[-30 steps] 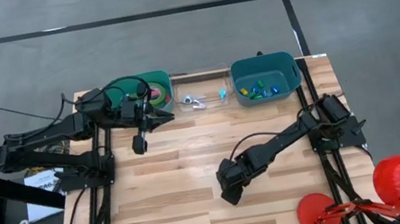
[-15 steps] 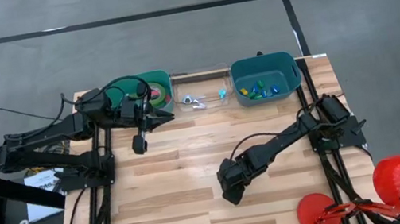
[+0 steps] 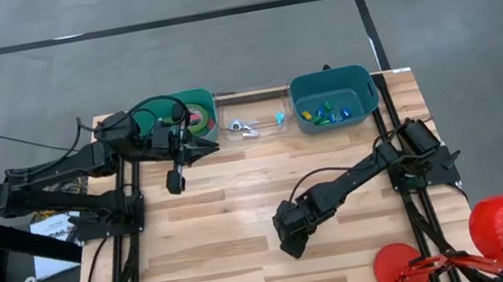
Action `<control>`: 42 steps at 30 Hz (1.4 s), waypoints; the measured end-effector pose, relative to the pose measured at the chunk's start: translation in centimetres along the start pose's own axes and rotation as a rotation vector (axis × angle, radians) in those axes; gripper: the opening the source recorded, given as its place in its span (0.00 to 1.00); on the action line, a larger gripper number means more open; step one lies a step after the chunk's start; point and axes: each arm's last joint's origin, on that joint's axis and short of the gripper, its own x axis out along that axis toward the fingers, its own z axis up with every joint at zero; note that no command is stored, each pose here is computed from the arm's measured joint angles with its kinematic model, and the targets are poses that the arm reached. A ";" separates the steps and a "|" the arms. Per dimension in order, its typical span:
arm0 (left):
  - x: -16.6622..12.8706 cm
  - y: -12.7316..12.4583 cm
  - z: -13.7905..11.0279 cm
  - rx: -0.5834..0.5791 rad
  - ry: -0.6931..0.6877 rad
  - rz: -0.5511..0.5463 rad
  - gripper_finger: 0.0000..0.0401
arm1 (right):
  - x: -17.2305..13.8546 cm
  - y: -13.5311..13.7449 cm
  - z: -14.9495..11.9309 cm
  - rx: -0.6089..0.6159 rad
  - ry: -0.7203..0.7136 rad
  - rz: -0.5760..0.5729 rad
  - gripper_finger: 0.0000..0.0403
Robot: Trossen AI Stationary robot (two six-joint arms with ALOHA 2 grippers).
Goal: Pick and place Stapler, Stapler remover, tape
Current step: Put the black staple remover into the transparent bin
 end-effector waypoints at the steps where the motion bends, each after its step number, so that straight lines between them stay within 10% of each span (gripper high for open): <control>1: 0.0 0.0 0.0 0.000 0.000 0.000 0.05 | 0.0 0.0 0.0 0.000 0.001 0.000 0.26; 42: 0.0 0.0 0.0 0.000 0.000 0.000 0.05 | 0.0 0.1 -0.1 -0.020 0.021 0.016 0.00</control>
